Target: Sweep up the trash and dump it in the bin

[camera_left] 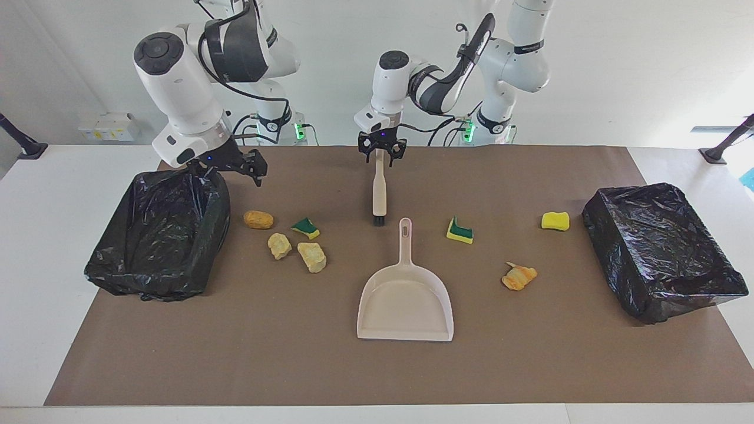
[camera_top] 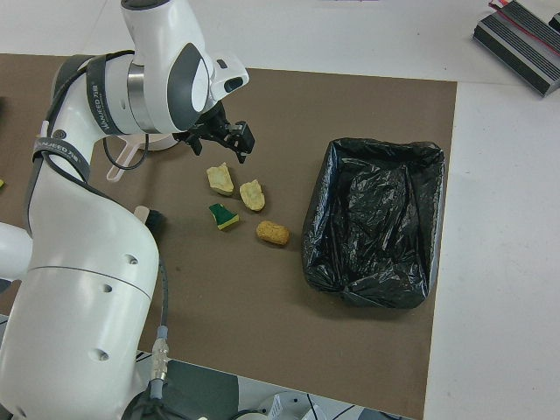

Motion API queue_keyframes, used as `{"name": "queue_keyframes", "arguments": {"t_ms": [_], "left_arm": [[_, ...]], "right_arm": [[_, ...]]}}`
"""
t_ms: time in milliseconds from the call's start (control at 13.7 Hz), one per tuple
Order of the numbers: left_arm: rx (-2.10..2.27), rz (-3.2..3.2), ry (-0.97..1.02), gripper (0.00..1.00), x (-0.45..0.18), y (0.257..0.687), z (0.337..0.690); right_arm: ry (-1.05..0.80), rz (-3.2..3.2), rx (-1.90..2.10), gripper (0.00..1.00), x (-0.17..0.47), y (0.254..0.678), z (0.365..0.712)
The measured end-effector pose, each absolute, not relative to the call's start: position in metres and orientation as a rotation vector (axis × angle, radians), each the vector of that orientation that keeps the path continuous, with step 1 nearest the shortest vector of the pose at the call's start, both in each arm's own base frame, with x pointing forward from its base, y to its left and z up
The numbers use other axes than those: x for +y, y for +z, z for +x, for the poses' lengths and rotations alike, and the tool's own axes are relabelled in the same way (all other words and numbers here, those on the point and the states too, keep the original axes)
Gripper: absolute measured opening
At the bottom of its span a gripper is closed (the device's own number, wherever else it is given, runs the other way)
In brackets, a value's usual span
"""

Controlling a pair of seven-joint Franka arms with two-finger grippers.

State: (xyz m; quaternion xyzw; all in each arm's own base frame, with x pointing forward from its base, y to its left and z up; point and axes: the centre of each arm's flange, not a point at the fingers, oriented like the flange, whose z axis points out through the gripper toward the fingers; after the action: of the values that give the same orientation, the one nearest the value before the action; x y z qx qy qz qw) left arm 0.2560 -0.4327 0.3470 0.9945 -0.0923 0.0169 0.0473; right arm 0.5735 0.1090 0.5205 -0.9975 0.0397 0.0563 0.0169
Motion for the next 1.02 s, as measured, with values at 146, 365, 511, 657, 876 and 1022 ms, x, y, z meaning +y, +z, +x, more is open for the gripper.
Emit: {"name": "queue_keyframes", "arguments": {"t_ms": [146, 365, 511, 657, 876, 1022], "left_arm": [[-0.265, 3.045, 0.041, 0.26, -0.429, 0.346, 0.26], [-0.202, 3.108, -0.026, 0.26, -0.412, 0.355, 0.275], [-0.143, 3.159, -0.091, 0.26, -0.398, 0.373, 0.29], [-0.045, 3.178, -0.111, 0.26, -0.378, 0.397, 0.316], [0.112, 3.219, -0.122, 0.26, -0.331, 0.437, 0.361], [0.184, 3.222, -0.128, 0.26, -0.296, 0.455, 0.391]], "right_arm": [[0.157, -3.049, 0.149, 1.0, 0.122, 0.517, 0.578], [0.146, -3.022, 0.186, 1.0, 0.122, 0.517, 0.581], [0.155, -3.021, 0.232, 1.0, 0.125, 0.514, 0.582], [0.169, -3.026, 0.26, 1.0, 0.14, 0.505, 0.586], [0.158, -3.034, 0.332, 1.0, 0.186, 0.492, 0.605], [0.143, -3.028, 0.385, 1.0, 0.214, 0.483, 0.615]]}}
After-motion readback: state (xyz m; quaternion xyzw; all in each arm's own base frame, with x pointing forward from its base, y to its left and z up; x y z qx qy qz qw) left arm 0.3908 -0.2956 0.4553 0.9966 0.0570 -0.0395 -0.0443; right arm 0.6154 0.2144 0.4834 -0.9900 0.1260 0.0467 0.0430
